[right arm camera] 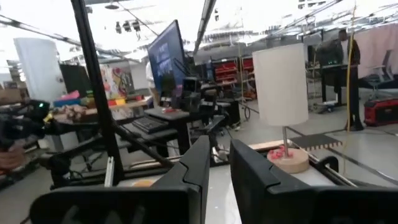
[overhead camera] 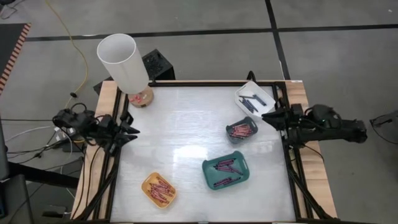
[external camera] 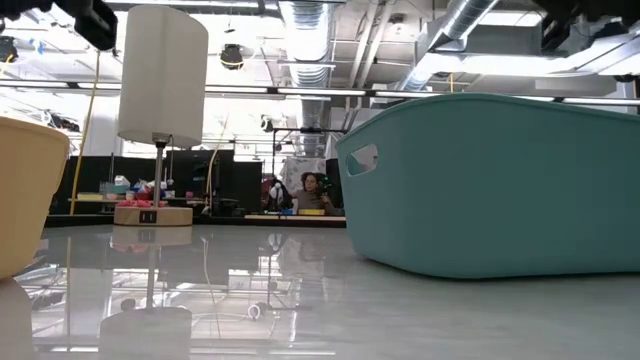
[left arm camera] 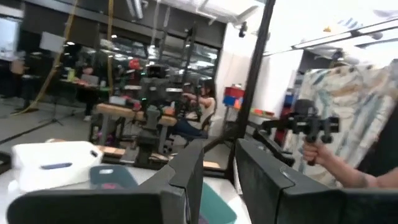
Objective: Sort crayons
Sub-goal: Return to Home Position
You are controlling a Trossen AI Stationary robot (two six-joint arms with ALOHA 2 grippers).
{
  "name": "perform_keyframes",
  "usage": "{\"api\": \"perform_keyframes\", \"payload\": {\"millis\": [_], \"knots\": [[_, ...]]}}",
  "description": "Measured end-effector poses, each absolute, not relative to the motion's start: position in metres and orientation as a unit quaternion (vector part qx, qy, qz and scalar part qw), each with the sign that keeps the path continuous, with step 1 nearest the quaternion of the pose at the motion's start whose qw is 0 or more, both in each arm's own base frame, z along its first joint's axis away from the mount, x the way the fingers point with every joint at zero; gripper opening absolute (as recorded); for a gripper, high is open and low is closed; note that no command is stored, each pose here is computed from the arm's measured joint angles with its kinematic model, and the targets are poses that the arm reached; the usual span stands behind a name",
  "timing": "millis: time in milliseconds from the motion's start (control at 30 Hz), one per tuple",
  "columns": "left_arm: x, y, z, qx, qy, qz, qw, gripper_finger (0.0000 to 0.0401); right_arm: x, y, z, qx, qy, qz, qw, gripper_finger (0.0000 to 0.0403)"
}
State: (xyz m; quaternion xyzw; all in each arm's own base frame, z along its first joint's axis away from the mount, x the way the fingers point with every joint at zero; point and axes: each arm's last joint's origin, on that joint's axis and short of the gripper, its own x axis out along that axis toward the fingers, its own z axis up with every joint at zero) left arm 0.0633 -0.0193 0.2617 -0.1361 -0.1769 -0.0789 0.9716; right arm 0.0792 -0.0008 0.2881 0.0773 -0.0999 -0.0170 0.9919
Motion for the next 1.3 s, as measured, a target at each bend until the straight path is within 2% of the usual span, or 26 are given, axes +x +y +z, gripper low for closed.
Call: {"api": "perform_keyframes", "payload": {"millis": [367, 700, 1000, 1300], "knots": [[0.068, -0.023, 0.252, -0.143, -0.186, -0.100, 0.967, 0.0085, 0.090, -0.003, 0.231, 0.088, -0.150, -0.052, 0.983, 0.0079], [0.072, -0.023, 0.243, -0.145, -0.153, -0.079, 0.974, 0.0085, 0.093, -0.006, 0.193, 0.098, -0.132, -0.102, 0.981, 0.0079], [0.086, -0.030, 0.198, -0.159, -0.140, -0.088, 0.973, 0.0085, 0.095, -0.007, 0.184, 0.114, -0.105, -0.110, 0.982, 0.0079], [0.087, -0.029, 0.195, -0.129, -0.141, -0.065, 0.979, 0.0085, 0.096, -0.007, 0.179, 0.088, -0.080, -0.114, 0.986, 0.0079]]}}
